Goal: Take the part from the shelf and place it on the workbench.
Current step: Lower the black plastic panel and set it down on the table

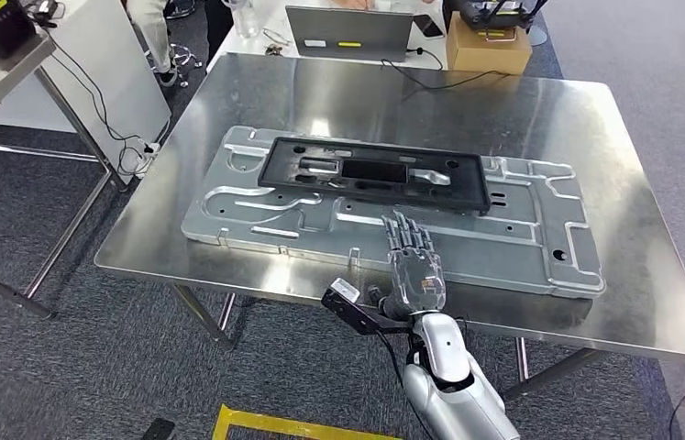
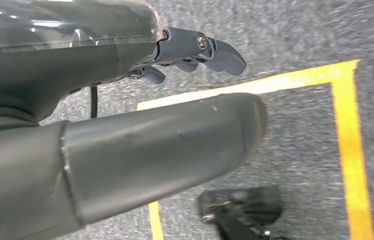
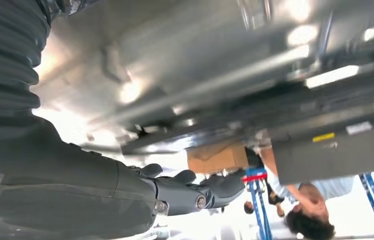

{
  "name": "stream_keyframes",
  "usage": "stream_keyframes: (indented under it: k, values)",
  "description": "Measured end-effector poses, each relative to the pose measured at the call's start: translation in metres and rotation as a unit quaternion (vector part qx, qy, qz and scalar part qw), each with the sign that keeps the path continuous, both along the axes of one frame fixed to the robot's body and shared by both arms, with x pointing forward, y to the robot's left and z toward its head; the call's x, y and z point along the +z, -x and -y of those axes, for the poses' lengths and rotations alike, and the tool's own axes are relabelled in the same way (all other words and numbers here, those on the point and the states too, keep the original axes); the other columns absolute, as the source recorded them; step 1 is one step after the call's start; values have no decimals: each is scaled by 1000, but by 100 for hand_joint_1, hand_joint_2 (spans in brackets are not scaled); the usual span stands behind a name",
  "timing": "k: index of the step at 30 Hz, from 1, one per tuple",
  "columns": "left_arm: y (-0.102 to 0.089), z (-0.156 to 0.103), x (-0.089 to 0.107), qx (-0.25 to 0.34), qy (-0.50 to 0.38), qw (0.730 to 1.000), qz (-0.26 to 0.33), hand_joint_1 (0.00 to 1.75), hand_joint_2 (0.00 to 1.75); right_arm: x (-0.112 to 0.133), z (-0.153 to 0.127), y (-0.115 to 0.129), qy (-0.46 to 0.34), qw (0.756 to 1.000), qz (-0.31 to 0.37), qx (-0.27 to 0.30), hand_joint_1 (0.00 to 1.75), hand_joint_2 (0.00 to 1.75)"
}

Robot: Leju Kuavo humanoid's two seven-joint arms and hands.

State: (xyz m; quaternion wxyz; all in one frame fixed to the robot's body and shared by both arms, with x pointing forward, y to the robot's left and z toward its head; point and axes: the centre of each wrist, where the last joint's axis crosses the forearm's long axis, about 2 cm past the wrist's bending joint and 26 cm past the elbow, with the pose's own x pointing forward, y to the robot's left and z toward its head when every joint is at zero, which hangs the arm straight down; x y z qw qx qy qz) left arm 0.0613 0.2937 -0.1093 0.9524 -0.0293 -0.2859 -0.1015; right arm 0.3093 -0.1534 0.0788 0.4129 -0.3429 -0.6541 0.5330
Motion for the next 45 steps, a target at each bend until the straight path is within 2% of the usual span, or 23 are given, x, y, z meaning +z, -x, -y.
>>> stream_keyframes:
  k: [23, 27, 31, 35, 38, 41, 45]
  values:
    - [0, -1, 0, 1, -2, 1000, 1, 0, 0, 0, -2, 8, -13, 1000, 6, 2, 0, 175]
    - [3, -1, 0, 5, -3, 1000, -1, 0, 0, -1, -5, 17, -31, 999, 20, 2, 0, 175]
    - [7, -3, -1, 12, -6, 1000, -3, 0, 0, -9, -7, 41, -52, 998, 28, -2, 0, 0]
    - [7, -3, -1, 16, -6, 1000, -2, 0, 0, -12, -8, 58, -64, 997, 35, -8, 0, 0]
    - [7, -3, -1, 32, -7, 999, 2, 0, 0, -17, -4, 74, -119, 991, 34, -39, 0, 0]
    - [14, -3, -2, 56, -8, 998, 1, 0, 0, -42, 12, 110, -204, 975, 7, -93, 0, 0]
    - [19, -3, -2, 77, -11, 997, 1, 0, 0, -81, 47, 146, -237, 960, -27, -146, 0, 0]
